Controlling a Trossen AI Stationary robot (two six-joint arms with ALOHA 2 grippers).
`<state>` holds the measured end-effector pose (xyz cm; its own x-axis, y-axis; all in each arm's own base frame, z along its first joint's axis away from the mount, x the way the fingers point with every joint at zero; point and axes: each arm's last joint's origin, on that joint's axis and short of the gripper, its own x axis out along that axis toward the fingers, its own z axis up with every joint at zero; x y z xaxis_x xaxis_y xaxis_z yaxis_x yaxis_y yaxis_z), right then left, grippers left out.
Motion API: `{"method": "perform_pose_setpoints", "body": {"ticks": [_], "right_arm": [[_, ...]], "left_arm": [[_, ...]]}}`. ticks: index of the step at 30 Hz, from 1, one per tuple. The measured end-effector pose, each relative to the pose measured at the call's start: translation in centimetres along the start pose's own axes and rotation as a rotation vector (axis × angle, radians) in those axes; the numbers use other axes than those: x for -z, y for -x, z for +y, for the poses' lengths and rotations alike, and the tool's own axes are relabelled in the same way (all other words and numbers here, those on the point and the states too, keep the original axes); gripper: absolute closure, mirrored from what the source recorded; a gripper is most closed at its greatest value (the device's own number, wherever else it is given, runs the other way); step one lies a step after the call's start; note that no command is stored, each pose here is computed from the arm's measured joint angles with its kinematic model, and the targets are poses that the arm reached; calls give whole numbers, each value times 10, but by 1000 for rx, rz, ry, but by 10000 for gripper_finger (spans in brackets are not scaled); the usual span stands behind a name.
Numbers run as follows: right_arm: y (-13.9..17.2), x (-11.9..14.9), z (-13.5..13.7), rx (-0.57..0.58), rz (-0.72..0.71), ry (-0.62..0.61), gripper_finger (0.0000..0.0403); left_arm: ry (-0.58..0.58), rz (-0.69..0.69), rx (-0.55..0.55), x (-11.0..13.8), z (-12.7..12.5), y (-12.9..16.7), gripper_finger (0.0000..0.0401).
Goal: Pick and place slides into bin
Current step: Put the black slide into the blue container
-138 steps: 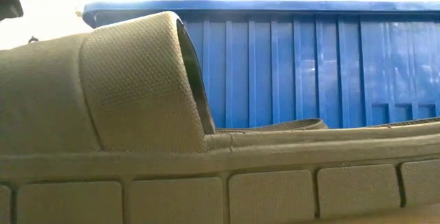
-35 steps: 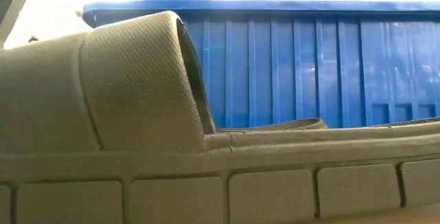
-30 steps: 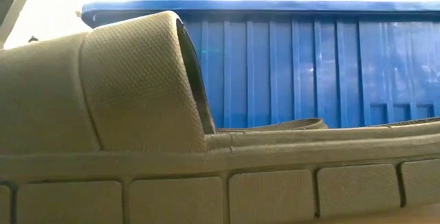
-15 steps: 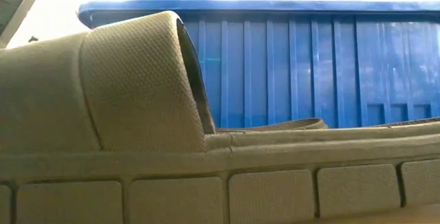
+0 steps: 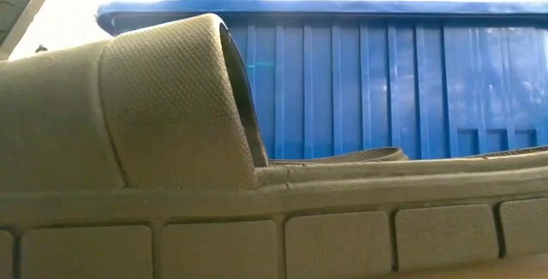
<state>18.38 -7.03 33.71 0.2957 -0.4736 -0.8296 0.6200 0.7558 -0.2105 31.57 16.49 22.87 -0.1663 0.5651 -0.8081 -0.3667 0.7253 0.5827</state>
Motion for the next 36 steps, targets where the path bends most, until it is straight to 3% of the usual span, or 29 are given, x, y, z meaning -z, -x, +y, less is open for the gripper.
{"method": "perform_pose_setpoints", "body": {"ticks": [6,13,25,31,36], "right_arm": [[0,0,0,1,3,1,188],[0,0,0,1,4,2,188],[0,1,0,2,5,2,188],[0,1,0,2,6,0,188],[0,0,0,2,5,-2,188]], "left_arm": [[-46,19,21,1,3,5,38],[-200,49,42,2,12,21,37],[-195,28,82,10,34,70,37],[-75,-147,193,21,31,124,37],[-37,-301,490,45,20,178,37]]}}
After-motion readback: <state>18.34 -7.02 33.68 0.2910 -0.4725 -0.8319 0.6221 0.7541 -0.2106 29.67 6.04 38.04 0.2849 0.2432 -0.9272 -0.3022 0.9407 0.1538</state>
